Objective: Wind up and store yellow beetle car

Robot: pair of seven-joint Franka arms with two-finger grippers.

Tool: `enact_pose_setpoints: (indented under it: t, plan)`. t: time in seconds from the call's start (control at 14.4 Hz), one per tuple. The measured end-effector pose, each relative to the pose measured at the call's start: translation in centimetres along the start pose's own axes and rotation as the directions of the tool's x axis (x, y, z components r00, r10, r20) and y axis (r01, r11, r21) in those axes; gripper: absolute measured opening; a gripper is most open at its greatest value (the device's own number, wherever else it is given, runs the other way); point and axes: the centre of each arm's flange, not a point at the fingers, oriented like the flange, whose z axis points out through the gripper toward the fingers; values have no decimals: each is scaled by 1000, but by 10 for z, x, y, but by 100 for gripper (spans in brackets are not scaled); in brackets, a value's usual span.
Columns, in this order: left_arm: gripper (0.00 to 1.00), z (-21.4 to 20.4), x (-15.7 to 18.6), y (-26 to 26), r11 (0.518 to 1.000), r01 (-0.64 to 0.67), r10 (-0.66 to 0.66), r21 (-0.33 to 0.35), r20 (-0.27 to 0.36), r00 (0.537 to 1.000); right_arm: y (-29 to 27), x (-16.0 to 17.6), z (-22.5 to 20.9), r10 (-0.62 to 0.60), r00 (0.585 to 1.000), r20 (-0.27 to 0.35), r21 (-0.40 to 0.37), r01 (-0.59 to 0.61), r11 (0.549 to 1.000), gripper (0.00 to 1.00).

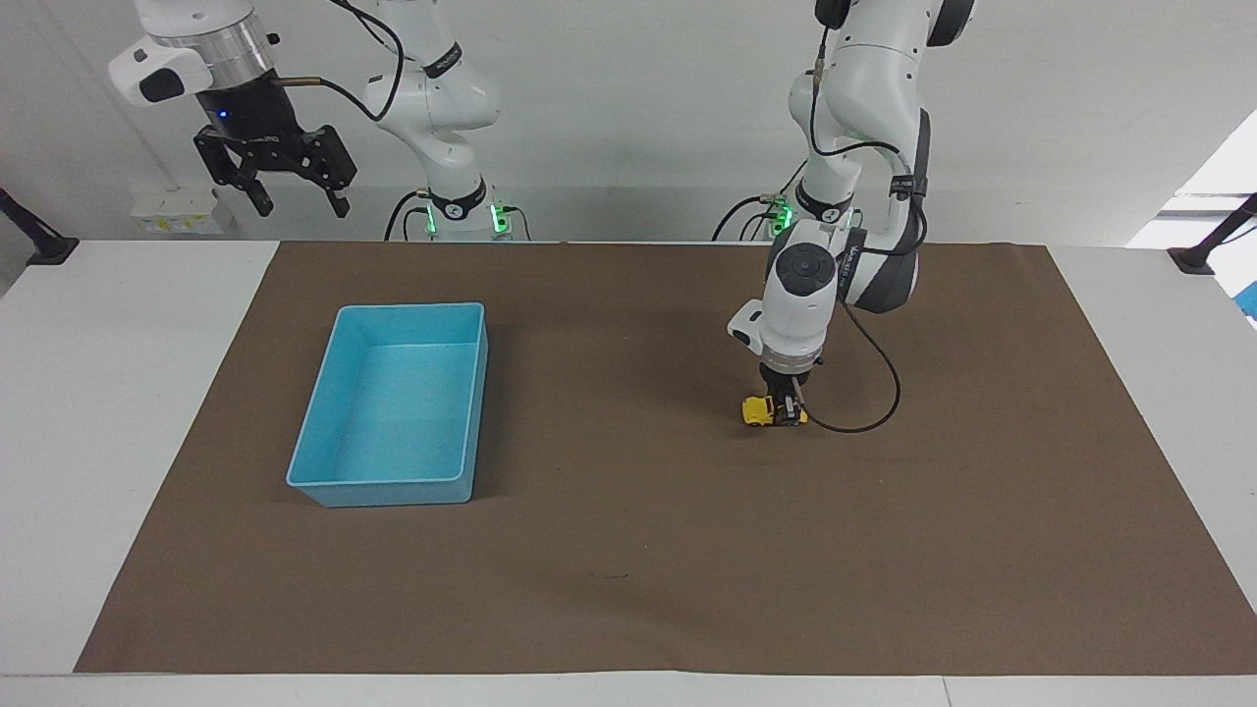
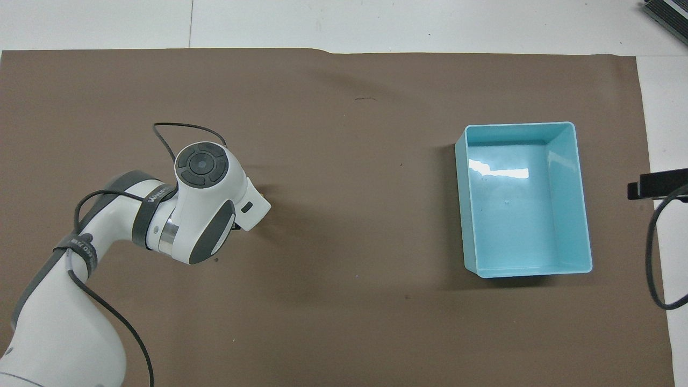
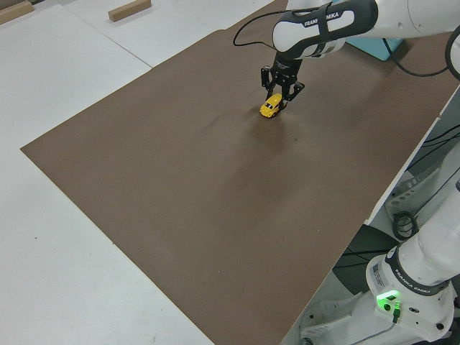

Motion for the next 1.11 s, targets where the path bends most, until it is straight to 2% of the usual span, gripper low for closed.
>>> enact_pose_setpoints:
  t: [0.42,0.76,0.97,1.11]
  plan:
    - [45,3,-36,-13,1000,-10,10,-7,-1,1000,0,0,0,0,1000,0,0,0,1000,100]
    - [45,3,-38,-14,1000,-12,12,-7,-1,1000,0,0,0,0,1000,0,0,0,1000,100]
    - [72,3,-44,-21,1000,-2,2,27,-10,1000,0,0,0,0,1000,0,0,0,1000,100]
    - [93,-15,-47,-27,998,7,-6,59,-20,1000,0,0,0,0,1000,0,0,0,1000,100]
